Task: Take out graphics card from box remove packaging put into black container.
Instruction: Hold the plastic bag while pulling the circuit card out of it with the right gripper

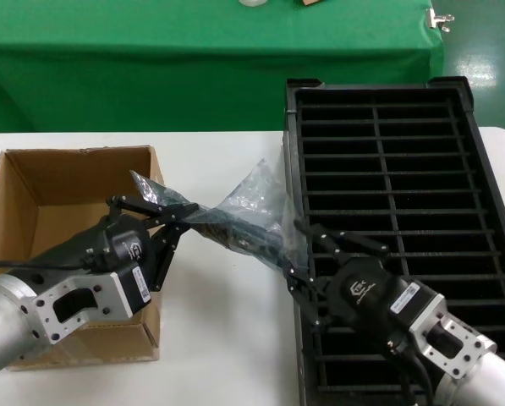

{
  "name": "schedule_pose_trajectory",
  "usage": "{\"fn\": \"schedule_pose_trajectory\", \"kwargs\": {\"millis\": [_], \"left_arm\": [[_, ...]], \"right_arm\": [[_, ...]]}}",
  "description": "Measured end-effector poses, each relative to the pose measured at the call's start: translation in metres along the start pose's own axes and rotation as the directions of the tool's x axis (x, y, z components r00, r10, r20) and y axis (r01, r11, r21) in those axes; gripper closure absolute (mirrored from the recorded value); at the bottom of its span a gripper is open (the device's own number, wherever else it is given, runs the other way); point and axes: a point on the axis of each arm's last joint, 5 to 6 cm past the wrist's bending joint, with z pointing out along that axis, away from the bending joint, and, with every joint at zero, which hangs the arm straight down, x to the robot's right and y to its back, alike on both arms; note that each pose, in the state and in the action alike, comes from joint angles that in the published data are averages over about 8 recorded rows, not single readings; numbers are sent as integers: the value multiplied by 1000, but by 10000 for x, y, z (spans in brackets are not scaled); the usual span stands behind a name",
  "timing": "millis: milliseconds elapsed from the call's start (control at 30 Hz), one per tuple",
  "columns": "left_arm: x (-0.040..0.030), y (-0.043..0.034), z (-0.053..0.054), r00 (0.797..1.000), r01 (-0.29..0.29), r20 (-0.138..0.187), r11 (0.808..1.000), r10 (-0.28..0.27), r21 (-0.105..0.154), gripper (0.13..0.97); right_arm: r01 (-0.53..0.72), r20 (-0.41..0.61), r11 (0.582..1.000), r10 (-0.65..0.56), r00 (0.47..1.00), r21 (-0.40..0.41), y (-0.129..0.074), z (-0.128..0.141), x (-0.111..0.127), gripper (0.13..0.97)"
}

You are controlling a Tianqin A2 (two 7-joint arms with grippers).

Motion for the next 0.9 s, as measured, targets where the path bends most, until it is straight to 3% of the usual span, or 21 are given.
{"fn": "schedule_pose_trajectory", "kwargs": {"millis": [233,533,900], "left_arm": [[0,0,0,1000,0,0,1000,0,0,958],[0,0,0,1000,0,0,1000,0,0,958],[0,0,0,1000,0,0,1000,0,0,958]], "right_arm": [[20,37,1000,-20,999,-10,52,47,-58,819],[42,80,999,-41,996,-10,101,136,-40,924],[62,128,998,-61,990,-2,98,229,20,955]]}}
